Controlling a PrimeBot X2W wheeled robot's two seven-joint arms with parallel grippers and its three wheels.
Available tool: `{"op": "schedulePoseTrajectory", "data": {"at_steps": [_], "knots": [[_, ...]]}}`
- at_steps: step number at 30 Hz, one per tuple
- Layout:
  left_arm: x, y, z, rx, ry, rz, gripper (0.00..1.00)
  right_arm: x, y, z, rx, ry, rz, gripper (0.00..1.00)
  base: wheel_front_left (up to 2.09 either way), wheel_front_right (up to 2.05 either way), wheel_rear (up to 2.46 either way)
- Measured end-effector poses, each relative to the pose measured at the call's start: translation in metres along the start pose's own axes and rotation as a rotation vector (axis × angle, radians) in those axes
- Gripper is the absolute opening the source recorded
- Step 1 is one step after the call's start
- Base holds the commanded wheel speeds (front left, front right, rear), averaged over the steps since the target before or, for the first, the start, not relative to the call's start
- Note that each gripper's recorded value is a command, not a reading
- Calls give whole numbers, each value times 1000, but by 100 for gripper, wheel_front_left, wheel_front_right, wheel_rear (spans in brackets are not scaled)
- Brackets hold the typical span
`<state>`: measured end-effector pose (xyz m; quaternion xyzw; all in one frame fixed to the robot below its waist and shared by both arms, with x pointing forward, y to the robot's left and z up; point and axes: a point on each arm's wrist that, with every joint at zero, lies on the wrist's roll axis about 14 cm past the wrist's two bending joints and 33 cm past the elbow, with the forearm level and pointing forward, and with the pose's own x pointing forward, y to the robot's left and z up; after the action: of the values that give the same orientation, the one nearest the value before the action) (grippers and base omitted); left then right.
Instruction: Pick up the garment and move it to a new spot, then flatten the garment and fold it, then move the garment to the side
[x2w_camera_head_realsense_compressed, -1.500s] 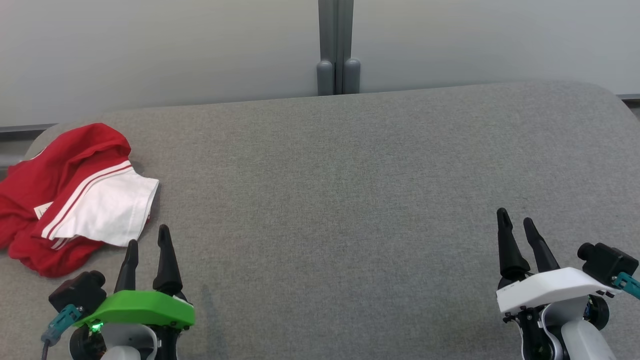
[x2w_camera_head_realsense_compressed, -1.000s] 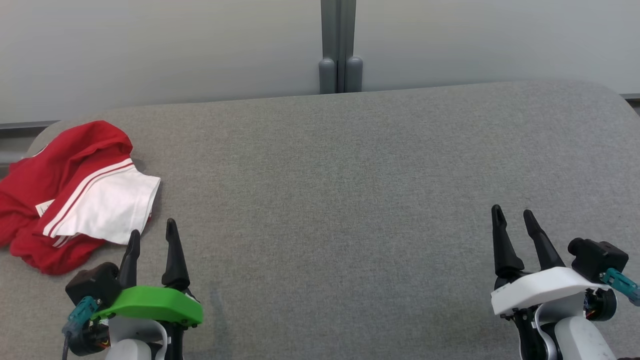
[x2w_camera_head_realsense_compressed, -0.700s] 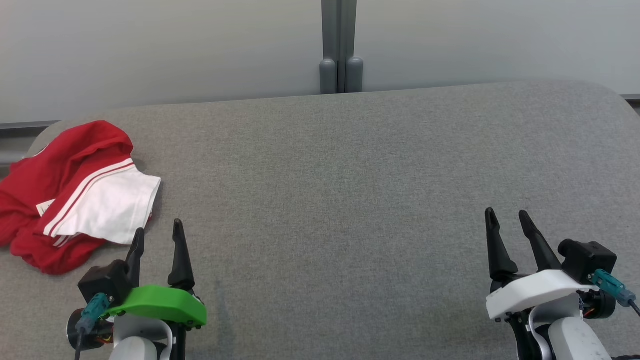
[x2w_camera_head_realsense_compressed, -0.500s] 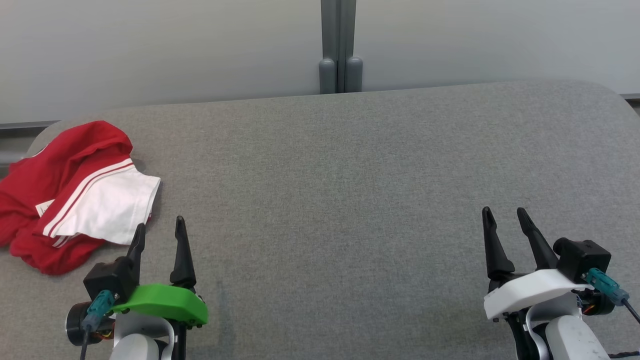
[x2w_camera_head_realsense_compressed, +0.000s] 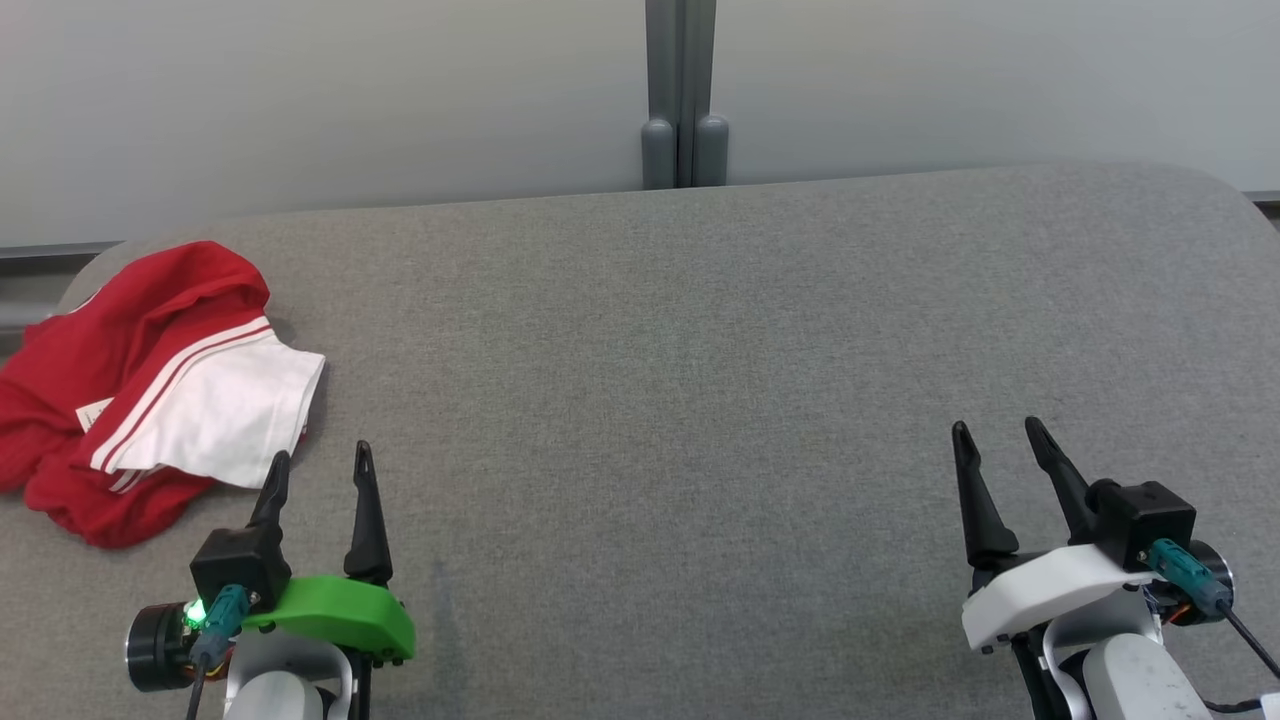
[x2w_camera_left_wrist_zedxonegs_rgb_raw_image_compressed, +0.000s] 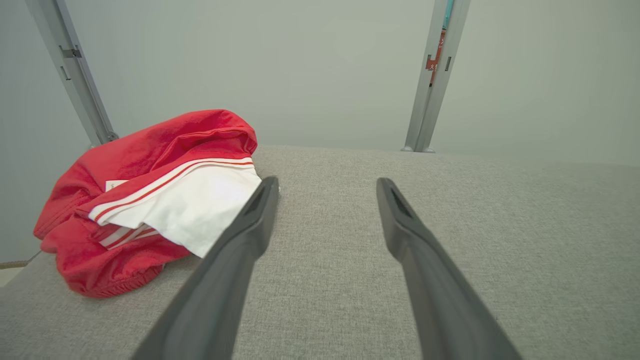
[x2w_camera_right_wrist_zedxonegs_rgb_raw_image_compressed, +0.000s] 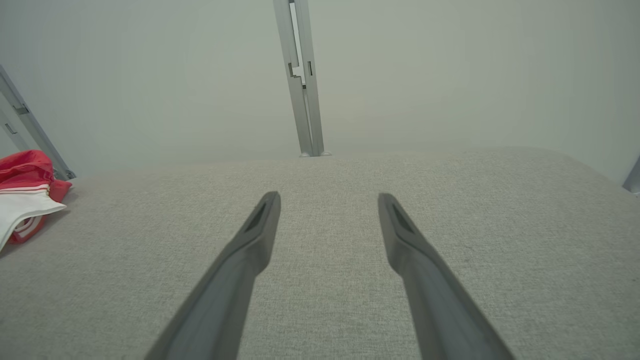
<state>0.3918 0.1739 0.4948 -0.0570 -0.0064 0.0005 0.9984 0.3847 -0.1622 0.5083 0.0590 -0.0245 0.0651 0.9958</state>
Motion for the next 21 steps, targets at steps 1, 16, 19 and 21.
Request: {"op": "schedulePoseTrajectory", "data": {"at_steps": [1,16,19,21], "knots": [[0,1,-1,1,1,1,100,0,0,-1,-4,6,0,100,0,0,0],[-3,5,-2,77,-9,3,100,-3,1,-7,-82,33,14,100,0,0,0],[-4,6,-2,78,-8,5,100,-3,2,-8,-81,34,15,100,0,0,0],[-4,6,-2,77,-8,5,100,-3,2,-8,-81,35,16,100,0,0,0]]}}
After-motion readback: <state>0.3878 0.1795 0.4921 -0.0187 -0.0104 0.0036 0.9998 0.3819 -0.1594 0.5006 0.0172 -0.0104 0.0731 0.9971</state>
